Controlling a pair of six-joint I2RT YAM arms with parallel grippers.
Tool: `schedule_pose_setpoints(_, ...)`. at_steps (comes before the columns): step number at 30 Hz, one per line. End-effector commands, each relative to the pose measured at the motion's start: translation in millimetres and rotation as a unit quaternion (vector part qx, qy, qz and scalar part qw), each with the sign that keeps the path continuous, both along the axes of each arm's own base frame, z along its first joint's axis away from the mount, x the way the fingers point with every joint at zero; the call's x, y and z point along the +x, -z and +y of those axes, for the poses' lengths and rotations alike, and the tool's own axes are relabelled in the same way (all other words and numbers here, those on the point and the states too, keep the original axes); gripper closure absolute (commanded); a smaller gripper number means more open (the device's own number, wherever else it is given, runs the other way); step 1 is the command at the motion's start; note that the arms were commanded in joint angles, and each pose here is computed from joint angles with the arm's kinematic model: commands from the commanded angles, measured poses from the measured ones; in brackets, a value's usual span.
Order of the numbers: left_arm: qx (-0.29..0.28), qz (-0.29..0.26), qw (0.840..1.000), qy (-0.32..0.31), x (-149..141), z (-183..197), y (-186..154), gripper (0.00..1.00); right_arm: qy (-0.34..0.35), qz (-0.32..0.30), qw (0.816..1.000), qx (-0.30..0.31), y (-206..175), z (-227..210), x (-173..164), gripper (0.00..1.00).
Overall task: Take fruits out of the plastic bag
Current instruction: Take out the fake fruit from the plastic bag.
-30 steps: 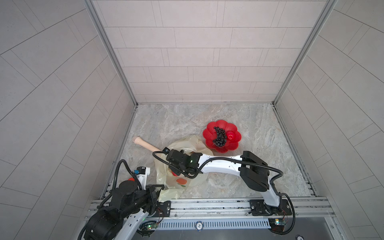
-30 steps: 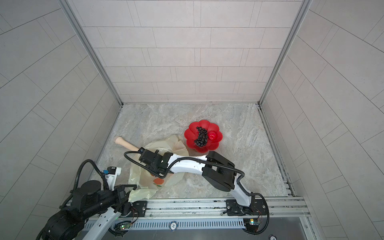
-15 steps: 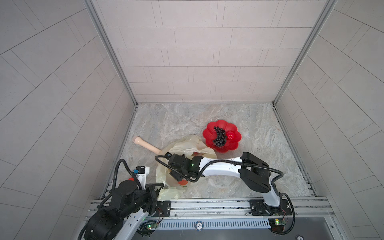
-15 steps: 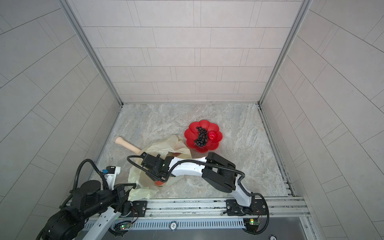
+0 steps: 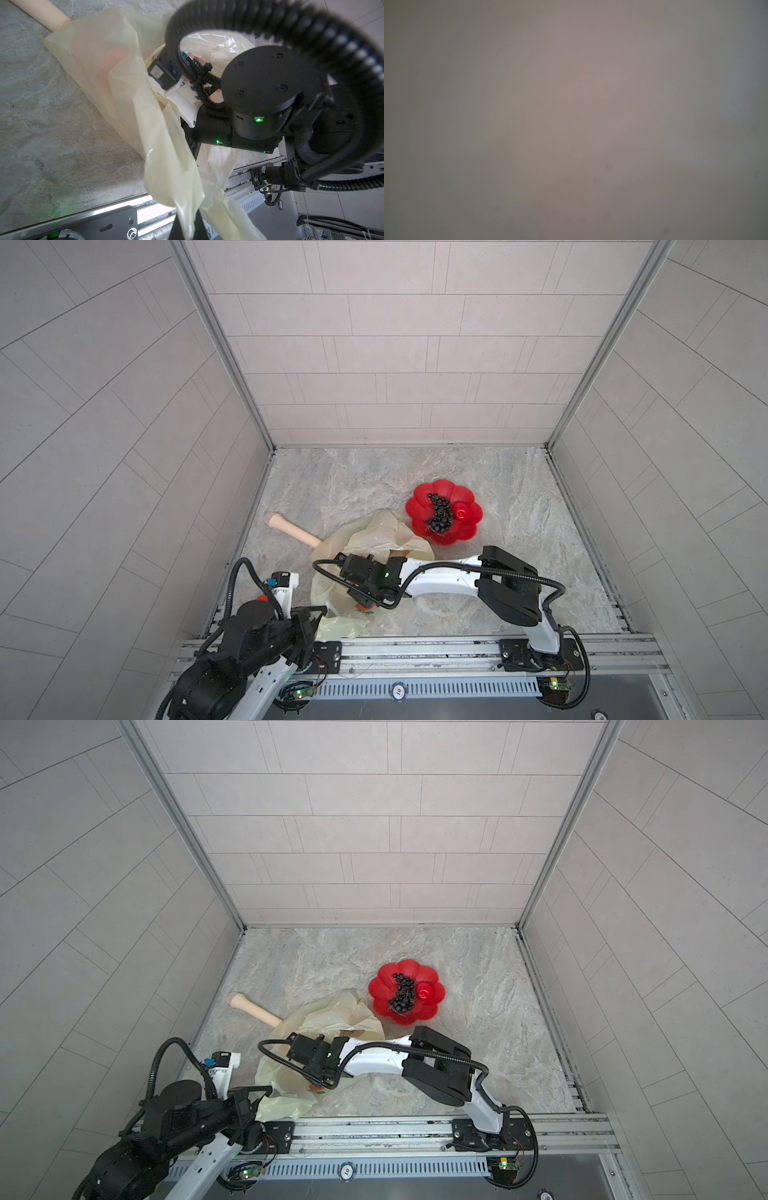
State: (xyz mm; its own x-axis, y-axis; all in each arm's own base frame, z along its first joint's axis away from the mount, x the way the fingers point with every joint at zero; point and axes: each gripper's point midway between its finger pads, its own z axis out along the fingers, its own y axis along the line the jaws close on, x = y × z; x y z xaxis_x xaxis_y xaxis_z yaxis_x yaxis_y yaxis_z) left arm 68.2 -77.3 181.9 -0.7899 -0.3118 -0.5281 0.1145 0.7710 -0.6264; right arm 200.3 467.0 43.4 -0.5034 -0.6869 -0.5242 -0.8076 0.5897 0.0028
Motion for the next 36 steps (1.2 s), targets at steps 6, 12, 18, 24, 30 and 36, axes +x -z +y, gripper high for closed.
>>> schedule_pose_setpoints(6,0.006,-0.024,1.0,-0.009,3.9,4.3,-11.7,0.97,-0.004,-0.044,0.996,0.077,-76.2,4.6,6.9,0.53)
schedule_pose_setpoints(12,0.01,-0.026,1.0,-0.01,5.3,4.9,-11.9,0.97,-0.003,-0.056,0.993,0.101,-100.2,-5.8,5.4,0.54)
schedule_pose_setpoints(18,0.014,-0.037,0.999,-0.02,10.5,7.3,-16.3,0.97,-0.01,-0.063,0.99,0.129,-132.4,-20.4,1.6,0.54)
schedule_pose_setpoints(24,0.02,-0.05,0.998,-0.042,24.9,9.0,-26.6,0.97,-0.007,-0.076,0.985,0.156,-175.6,-46.8,-2.1,0.54)
schedule_pose_setpoints(30,0.029,-0.058,0.997,-0.039,43.1,1.4,-38.6,0.97,0.007,-0.091,0.981,0.172,-222.9,-79.6,-0.8,0.54)
schedule_pose_setpoints(36,0.029,-0.068,0.997,-0.034,50.3,-3.2,-38.8,0.97,0.051,-0.113,0.965,0.23,-275.9,-119.3,10.9,0.55)
